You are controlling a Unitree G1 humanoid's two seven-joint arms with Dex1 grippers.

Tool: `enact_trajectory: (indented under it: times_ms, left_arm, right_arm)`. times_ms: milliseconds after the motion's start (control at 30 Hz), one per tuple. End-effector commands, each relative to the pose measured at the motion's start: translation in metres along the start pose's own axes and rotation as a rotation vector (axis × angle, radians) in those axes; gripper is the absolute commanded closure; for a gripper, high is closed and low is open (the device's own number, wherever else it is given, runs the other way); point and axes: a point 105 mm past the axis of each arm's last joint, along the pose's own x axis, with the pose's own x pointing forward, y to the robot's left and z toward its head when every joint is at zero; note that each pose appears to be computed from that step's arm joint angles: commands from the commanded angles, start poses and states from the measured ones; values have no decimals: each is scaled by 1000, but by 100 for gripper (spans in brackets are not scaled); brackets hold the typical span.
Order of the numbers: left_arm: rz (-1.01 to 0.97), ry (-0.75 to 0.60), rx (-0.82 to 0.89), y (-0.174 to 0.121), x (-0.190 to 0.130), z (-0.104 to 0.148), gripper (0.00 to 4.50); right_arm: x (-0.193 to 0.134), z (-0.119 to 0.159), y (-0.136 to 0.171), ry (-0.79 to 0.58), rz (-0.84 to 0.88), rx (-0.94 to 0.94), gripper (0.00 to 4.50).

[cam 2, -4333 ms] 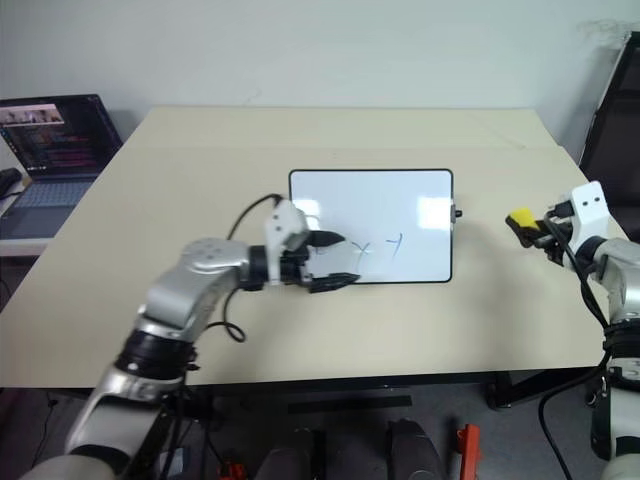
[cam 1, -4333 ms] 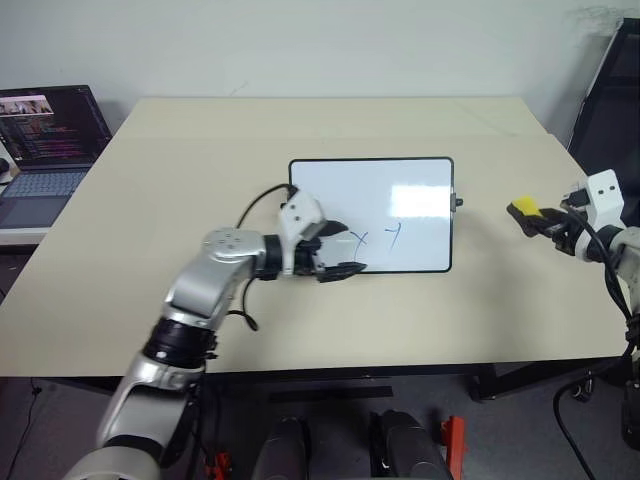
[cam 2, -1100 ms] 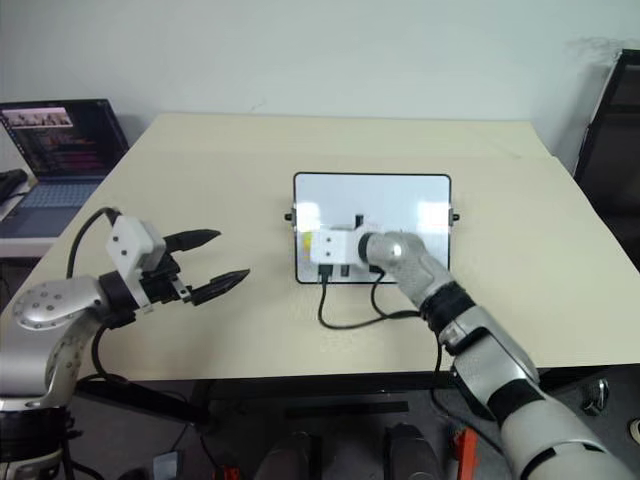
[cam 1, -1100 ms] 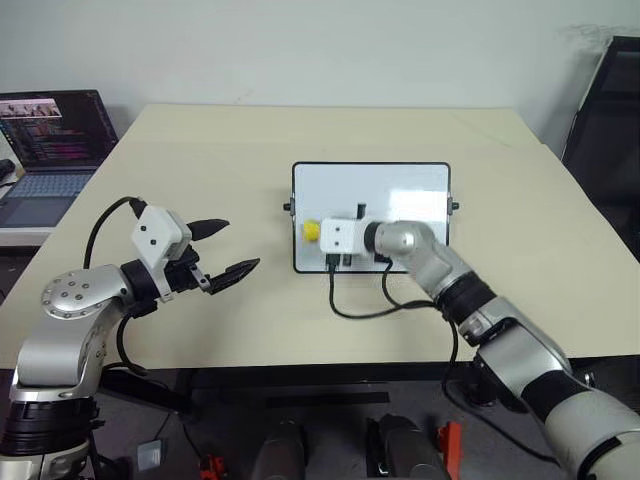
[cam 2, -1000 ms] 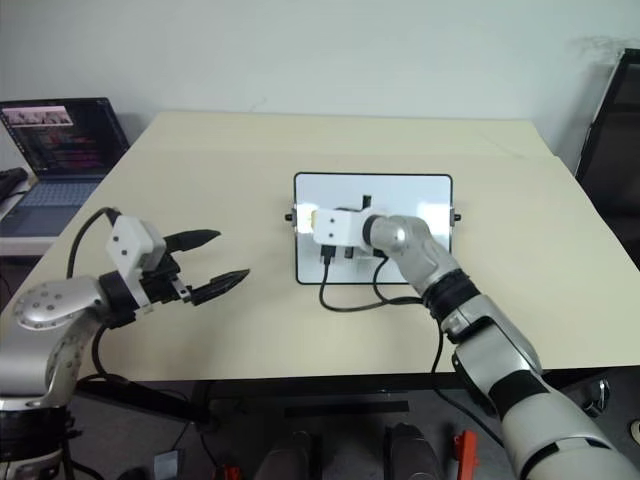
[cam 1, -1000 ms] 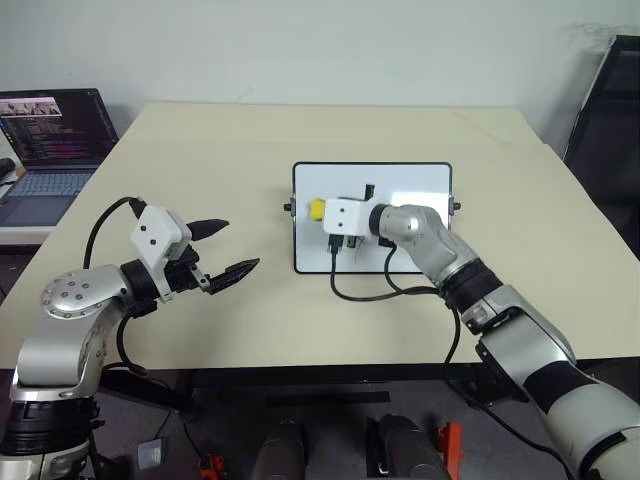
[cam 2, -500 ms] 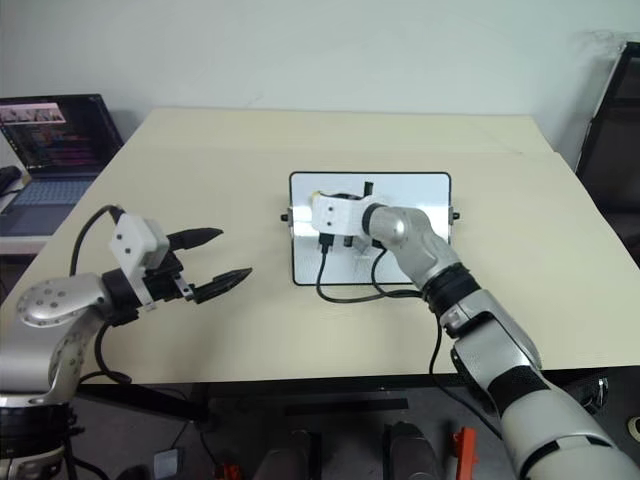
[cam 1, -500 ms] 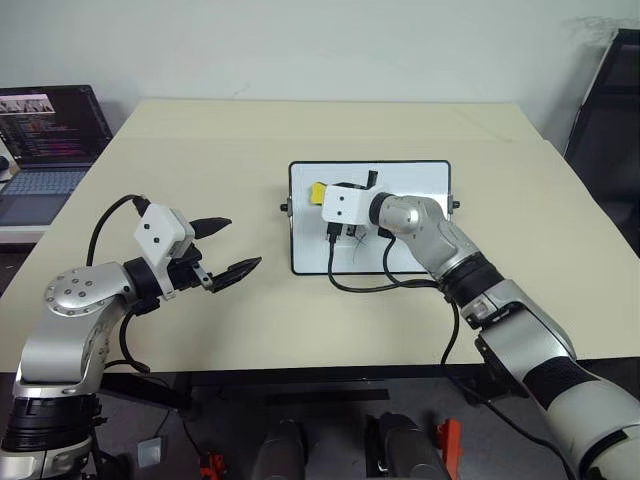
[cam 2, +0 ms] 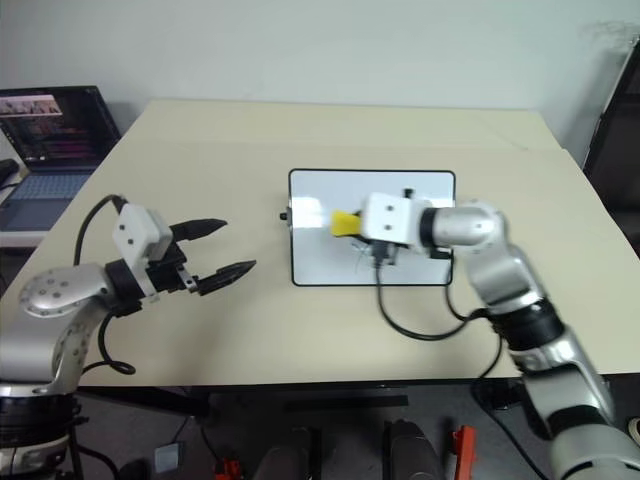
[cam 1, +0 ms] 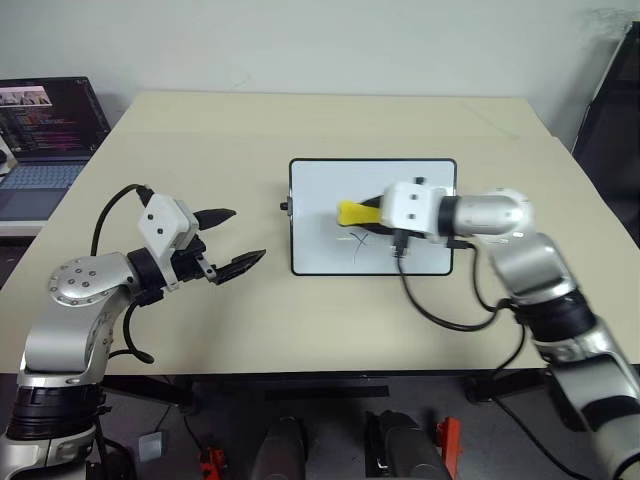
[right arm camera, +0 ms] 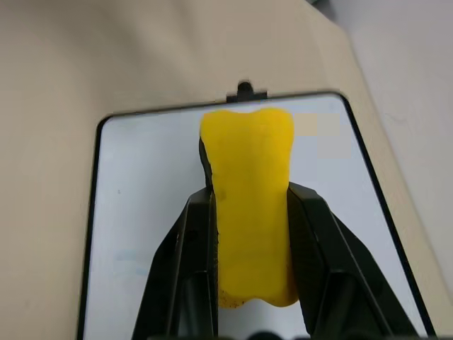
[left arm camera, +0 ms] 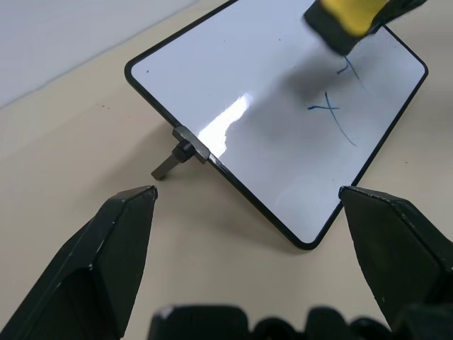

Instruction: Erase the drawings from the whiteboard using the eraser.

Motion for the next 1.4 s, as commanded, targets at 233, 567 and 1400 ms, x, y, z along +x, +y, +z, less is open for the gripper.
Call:
enact_trajectory:
  times_ms: [233, 567, 1400]
  left_arm:
    - [-58, -10, 51, 0, 6, 15, 0]
    - [-61, 12, 27, -2, 3, 8, 0]
    - [-78, 21, 55, -4, 4, 12, 0]
  right_arm:
    - [-72, -65, -9, 241, -38, 37, 351]
    - [-122, -61, -24, 231, -71, 88, 351]
    - [-125, -66, -18, 264, -45, 89, 351]
